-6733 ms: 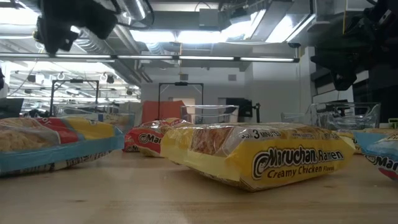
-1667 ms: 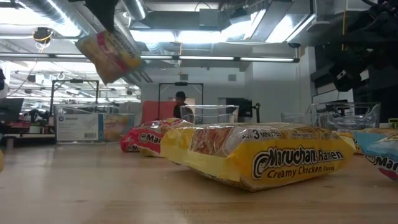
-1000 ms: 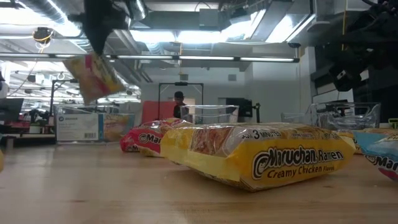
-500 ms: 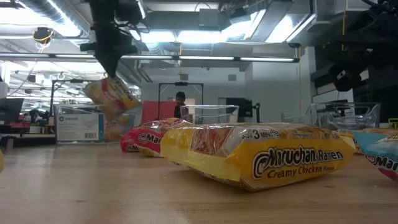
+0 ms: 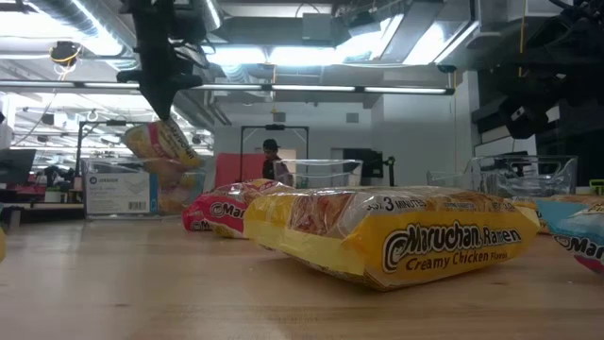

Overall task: Sort Maruchan noodles
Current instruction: Put the blue noodle pack in the left transparent basket

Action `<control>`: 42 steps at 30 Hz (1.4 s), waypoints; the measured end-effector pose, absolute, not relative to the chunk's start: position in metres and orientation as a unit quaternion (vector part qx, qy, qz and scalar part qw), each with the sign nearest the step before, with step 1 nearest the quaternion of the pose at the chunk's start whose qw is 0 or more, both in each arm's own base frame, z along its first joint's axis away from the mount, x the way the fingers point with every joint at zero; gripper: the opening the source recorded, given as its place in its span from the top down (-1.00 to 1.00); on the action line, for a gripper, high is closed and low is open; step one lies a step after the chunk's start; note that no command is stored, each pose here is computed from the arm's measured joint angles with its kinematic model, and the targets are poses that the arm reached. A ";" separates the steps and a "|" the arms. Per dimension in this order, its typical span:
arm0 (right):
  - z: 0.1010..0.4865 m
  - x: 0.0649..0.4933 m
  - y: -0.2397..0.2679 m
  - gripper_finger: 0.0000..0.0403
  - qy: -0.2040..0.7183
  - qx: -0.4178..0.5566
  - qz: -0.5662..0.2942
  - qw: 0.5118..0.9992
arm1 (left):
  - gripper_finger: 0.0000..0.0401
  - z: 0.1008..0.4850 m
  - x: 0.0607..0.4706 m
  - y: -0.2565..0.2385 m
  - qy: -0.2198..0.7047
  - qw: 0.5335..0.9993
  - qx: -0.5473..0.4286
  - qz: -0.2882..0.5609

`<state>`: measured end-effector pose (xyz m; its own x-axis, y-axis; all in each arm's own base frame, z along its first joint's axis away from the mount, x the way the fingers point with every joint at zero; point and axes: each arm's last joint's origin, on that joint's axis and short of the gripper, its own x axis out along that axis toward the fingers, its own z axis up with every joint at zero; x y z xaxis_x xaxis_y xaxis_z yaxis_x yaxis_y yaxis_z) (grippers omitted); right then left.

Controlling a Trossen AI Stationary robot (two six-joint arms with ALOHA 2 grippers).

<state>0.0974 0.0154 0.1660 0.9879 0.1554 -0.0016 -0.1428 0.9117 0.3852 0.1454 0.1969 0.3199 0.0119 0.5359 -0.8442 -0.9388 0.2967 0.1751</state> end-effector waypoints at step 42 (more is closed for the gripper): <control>0.166 0.097 0.015 0.22 0.016 0.196 0.077 0.977 | 0.54 0.293 0.150 0.219 0.492 0.618 -0.232 0.567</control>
<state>0.0974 0.0154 0.1660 0.9876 0.1569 -0.0015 -0.1442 0.9115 0.3852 0.1499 0.2189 0.2935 -0.1286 0.4733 -0.8714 -0.9294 0.2490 0.2724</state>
